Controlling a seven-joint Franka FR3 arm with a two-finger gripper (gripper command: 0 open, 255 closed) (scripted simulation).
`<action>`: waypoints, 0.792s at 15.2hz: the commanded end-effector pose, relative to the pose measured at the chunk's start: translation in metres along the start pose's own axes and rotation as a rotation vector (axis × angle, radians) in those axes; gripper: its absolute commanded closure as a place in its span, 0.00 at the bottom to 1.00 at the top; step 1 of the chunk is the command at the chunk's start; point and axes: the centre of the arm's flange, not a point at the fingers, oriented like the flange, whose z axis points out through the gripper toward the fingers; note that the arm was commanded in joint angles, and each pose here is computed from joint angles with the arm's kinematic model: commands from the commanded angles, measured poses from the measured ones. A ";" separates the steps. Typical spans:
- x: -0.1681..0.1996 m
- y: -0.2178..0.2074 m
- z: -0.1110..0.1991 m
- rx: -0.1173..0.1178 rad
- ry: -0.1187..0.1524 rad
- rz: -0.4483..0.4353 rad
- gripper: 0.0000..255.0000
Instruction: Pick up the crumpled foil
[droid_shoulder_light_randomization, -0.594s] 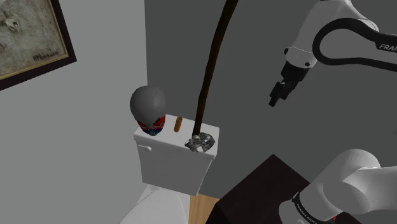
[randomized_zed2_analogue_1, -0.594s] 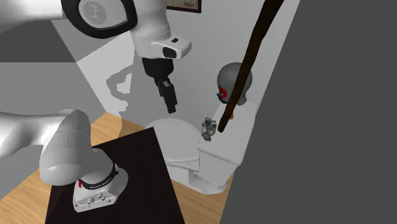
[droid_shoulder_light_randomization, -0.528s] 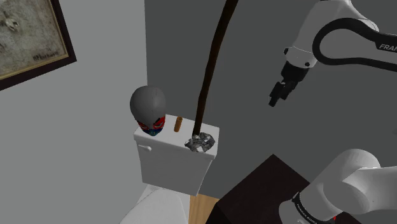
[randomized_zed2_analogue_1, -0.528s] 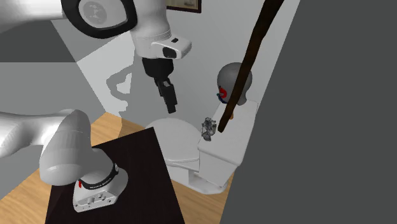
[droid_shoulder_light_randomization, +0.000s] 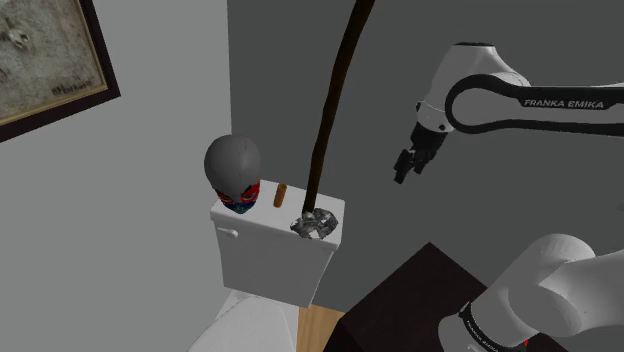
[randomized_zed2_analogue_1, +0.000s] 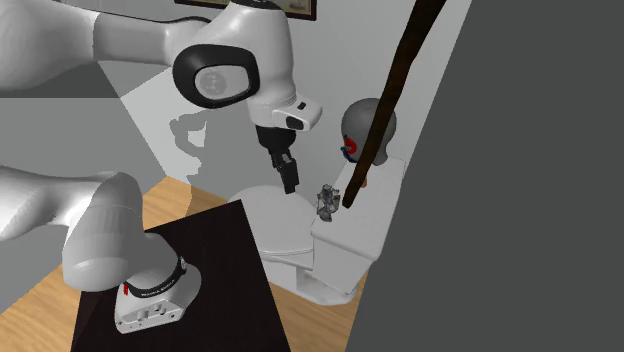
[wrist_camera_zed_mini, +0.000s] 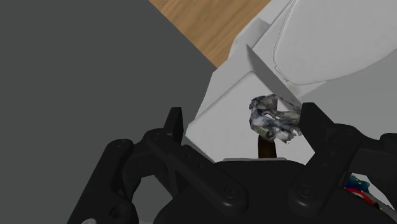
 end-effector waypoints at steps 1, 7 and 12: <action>0.013 -0.006 0.025 0.009 0.001 0.013 0.00; 0.050 -0.018 0.093 0.036 -0.004 0.046 0.00; 0.080 -0.029 0.150 0.058 -0.007 0.075 0.00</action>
